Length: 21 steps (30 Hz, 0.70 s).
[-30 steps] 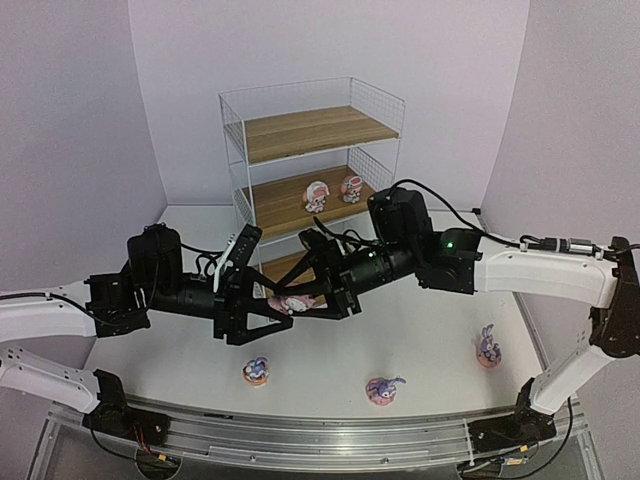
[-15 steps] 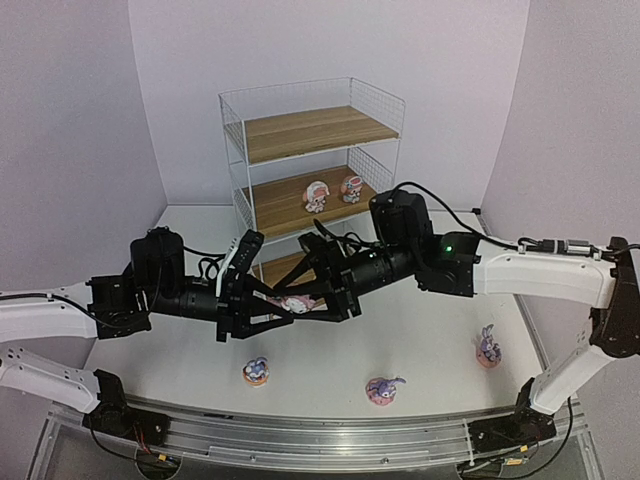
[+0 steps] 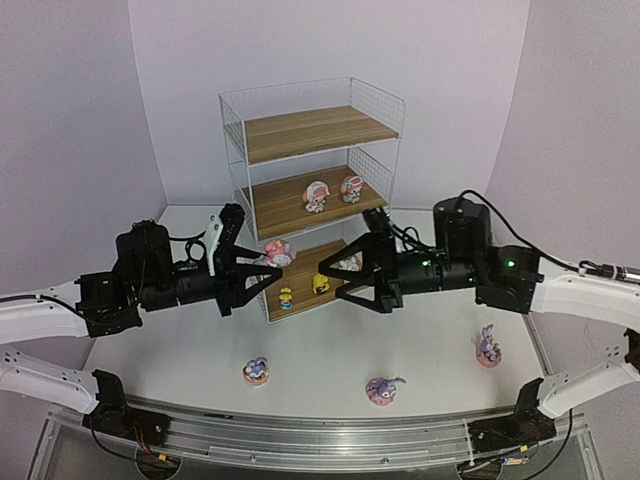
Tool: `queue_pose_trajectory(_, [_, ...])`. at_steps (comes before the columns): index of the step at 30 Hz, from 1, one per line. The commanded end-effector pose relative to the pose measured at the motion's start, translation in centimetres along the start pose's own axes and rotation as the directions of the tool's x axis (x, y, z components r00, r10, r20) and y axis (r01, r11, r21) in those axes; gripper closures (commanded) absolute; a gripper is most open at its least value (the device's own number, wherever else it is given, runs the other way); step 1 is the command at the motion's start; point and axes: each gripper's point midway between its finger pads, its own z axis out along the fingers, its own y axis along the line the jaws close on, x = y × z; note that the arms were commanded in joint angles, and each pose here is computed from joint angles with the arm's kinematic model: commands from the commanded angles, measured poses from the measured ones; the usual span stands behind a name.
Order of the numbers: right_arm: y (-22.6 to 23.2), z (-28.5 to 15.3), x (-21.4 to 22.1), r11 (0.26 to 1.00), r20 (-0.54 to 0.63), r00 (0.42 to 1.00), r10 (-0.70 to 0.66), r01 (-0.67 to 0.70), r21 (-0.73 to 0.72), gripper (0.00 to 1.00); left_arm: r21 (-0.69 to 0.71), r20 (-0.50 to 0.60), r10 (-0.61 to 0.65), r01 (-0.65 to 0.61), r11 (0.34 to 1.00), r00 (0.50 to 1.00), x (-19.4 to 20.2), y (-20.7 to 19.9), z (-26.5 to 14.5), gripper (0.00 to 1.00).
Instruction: Place and organize the plastic toys onto the shelf
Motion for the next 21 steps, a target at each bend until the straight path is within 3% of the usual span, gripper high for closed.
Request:
queue_pose_trajectory(1, [-0.3, -2.4, -3.7, 0.987, 0.233, 0.961, -0.146, 0.127, 0.093, 0.05, -0.164, 0.117, 0.174, -0.154, 0.974, 0.978, -5.5, 1.5, 1.1, 1.00])
queue_pose_trajectory(7, [0.8, -1.4, -5.4, 0.974, 0.276, 0.935, -0.222, 0.203, 0.098, 0.06, -0.242, 0.093, 0.278, -0.249, 0.938, 0.956, -5.1, 0.0, 4.0, 1.00])
queue_pose_trajectory(15, [1.4, -0.3, -6.9, 0.962, 0.335, 0.901, -0.274, 0.254, 0.104, 0.06, -0.287, 0.150, 0.274, -0.224, 0.932, 0.950, -5.3, -0.2, 4.6, 1.00])
queue_pose_trajectory(21, [3.4, 1.4, -6.5, 0.944, 0.316, 0.896, -0.311, 0.330, -0.006, 0.06, -0.340, 0.121, 0.285, -0.230, 0.912, 0.951, -4.9, 0.2, 5.8, 1.00])
